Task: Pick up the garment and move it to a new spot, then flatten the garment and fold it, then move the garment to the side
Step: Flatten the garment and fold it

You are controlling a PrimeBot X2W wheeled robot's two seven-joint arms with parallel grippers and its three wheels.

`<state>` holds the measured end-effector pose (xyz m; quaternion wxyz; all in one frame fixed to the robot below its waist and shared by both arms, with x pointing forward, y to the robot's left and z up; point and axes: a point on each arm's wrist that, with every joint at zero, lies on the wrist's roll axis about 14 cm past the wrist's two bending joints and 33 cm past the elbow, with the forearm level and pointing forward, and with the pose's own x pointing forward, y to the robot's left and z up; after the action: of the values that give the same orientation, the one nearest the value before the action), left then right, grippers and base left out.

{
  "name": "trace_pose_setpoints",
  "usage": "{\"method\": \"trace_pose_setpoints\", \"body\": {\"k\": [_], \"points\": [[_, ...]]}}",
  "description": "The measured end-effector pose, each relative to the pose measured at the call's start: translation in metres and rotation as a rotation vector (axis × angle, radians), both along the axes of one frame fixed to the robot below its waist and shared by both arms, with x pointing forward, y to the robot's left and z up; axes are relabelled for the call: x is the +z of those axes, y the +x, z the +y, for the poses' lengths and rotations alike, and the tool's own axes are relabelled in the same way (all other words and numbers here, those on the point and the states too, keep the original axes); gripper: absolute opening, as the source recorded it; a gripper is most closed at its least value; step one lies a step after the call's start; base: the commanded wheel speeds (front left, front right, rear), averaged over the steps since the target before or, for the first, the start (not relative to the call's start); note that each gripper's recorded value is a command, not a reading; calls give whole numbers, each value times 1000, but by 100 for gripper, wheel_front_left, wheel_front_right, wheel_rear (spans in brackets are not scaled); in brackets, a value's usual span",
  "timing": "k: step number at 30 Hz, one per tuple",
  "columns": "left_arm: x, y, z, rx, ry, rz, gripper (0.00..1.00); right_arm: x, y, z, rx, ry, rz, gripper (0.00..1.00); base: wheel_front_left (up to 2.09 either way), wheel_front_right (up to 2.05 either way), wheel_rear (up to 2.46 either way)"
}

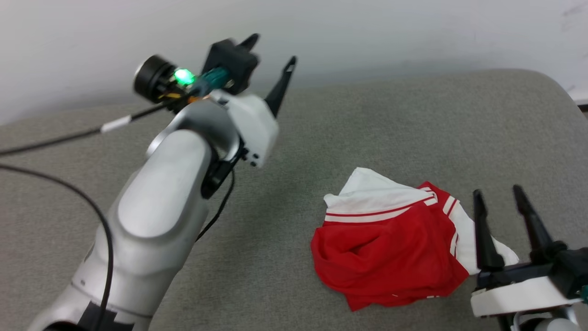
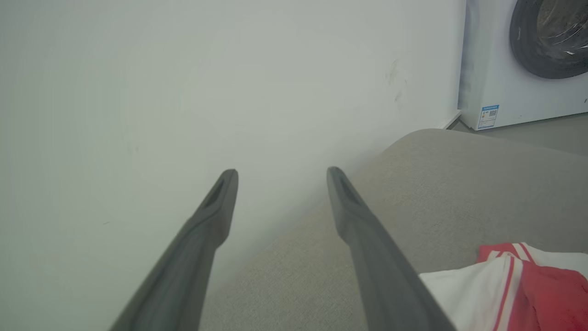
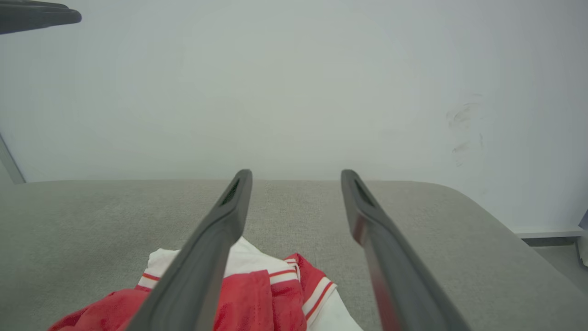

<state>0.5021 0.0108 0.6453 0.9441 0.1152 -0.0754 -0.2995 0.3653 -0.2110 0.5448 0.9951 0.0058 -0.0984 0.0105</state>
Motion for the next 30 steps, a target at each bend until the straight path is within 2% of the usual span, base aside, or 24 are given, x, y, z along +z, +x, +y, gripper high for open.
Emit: {"method": "trace_pose_setpoints", "body": {"k": [7, 12, 17, 26, 30], "points": [[-40, 0, -72, -215, 187, 263, 100, -17, -3, 2, -32, 28, 50, 100, 0, 0, 0], [-90, -14, -100, -338, 390, 459, 100, -27, 2, 2, -43, 37, 79, 100, 0, 0, 0], [-140, -23, -107, -416, 598, 613, 100, -32, 10, -1, -54, 67, 93, 100, 0, 0, 0], [-211, -47, -99, -508, 904, 815, 100, -44, 21, -15, -96, 84, 127, 100, 0, 0, 0], [-241, -56, -89, -535, 984, 853, 100, -53, 22, -20, -115, 81, 155, 100, 0, 0, 0]]}}
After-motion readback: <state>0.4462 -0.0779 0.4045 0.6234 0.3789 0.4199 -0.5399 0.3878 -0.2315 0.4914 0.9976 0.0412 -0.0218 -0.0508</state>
